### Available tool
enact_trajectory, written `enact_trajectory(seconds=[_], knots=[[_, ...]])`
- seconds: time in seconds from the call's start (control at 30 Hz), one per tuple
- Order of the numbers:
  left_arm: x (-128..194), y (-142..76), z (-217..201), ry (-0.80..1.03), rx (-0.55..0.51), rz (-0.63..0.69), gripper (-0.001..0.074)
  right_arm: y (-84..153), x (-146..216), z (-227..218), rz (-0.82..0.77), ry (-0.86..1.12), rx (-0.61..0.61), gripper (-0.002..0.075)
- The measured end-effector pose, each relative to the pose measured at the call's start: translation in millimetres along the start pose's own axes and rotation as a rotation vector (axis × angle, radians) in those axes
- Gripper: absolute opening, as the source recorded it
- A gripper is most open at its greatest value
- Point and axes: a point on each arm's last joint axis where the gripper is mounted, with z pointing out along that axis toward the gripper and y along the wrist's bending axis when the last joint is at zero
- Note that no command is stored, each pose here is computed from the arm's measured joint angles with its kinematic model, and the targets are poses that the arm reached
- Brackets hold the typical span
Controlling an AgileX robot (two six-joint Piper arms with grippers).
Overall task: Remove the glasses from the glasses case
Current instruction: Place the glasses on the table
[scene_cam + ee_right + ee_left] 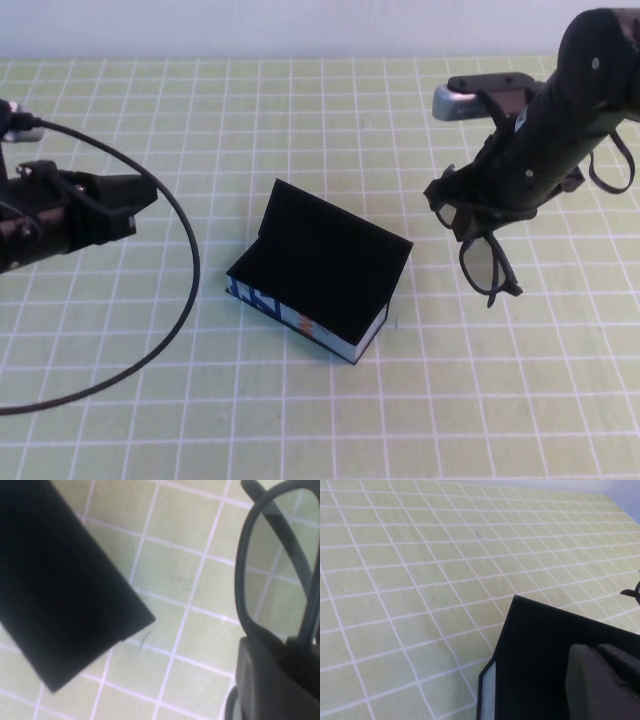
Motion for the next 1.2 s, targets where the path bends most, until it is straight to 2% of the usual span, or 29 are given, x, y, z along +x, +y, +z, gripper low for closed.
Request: enact_trajectory(seconds=[0.27,0.67,0.77,1.0,1.2], knots=[[10,-13,-16,-0.030,-0.010,0.043,-0.0004,-5,3,26,0.083,-0.048,-0.011,0.0062],[8,-14,-17,-0.039,-0.011,0.063,-0.0004,-16,4,86,0.160,0.029,0.017,0.0064],[8,-14,-17,-0.039,-0.011,0.066,-0.0004,-17,4,89,0.160,0.028,0.021,0.0095],[8,-14,-17,-0.038,-0.011,0.096,-0.0004,-21,5,89,0.124,0.029,0.059,0.0268],[8,-14,-17,-0.038,-0.013,0.166,-0.0004,-23,4,72,0.065,0.049,0.116,0.0304]])
